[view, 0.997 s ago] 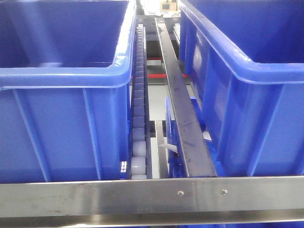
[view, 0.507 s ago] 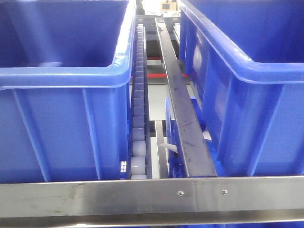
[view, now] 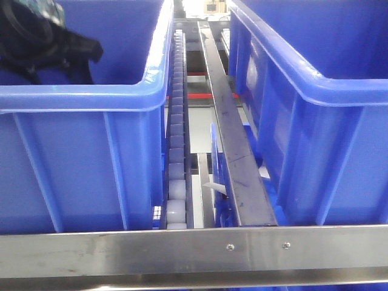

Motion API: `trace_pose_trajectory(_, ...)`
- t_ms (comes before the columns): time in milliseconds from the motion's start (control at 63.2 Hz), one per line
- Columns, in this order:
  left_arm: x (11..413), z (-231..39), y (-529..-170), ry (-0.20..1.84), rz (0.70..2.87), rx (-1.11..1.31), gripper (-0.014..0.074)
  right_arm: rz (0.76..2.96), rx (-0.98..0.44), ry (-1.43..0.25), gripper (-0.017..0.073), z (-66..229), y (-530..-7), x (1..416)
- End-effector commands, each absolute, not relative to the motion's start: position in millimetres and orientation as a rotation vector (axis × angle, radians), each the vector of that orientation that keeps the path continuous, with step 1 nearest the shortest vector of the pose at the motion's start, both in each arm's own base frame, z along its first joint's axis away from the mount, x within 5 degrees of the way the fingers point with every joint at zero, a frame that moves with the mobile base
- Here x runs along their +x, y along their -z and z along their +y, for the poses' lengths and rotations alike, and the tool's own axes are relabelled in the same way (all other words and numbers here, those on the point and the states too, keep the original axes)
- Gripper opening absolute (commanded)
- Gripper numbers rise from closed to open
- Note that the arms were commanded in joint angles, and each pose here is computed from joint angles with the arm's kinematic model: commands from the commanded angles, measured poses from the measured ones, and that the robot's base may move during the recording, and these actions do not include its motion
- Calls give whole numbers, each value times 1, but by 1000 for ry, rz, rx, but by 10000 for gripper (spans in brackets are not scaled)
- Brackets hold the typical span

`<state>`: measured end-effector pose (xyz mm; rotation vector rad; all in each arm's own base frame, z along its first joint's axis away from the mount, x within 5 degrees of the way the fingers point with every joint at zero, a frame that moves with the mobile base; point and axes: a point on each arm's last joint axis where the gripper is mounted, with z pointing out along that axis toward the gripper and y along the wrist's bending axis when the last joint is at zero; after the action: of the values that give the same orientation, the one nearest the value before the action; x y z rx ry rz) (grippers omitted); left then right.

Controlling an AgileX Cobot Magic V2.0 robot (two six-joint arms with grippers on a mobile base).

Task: Pick and sort blue part to right shelf
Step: 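Lower the left-held blue part into a bin and open the left gripper, then lower the right-held blue part into a bin and open the right gripper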

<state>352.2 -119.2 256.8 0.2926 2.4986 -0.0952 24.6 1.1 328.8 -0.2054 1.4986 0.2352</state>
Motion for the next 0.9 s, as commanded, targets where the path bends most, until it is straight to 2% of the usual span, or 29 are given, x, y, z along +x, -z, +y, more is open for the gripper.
trace_pose_trajectory(0,357,-115,-285,120,2397,252,298,1389,-212,-236,277,2,-346,23)
trace_pose_trajectory(63,358,-111,-284,116,2403,239,362,1389,-212,-236,277,2,-346,23)
trace_pose_trajectory(222,359,-108,-283,114,2411,224,601,1389,-212,-236,277,2,-346,23)
trace_pose_trajectory(269,359,-108,-283,113,2412,224,641,1389,-212,-236,277,2,-346,23)
trace_pose_trajectory(317,358,-107,-285,114,2410,224,662,1389,-212,-236,277,2,-346,23)
trace_pose_trajectory(507,343,-102,-311,121,2370,221,655,1391,-212,-236,277,2,-346,23)
trace_pose_trajectory(602,324,-98,-340,125,2302,241,578,1403,-214,-234,277,3,-346,25)
trace_pose_trajectory(760,286,-92,-379,140,2179,278,316,1462,-225,-226,277,9,-358,41)
trace_pose_trajectory(886,258,-87,-392,151,2122,290,113,1582,-237,-204,277,18,-379,69)
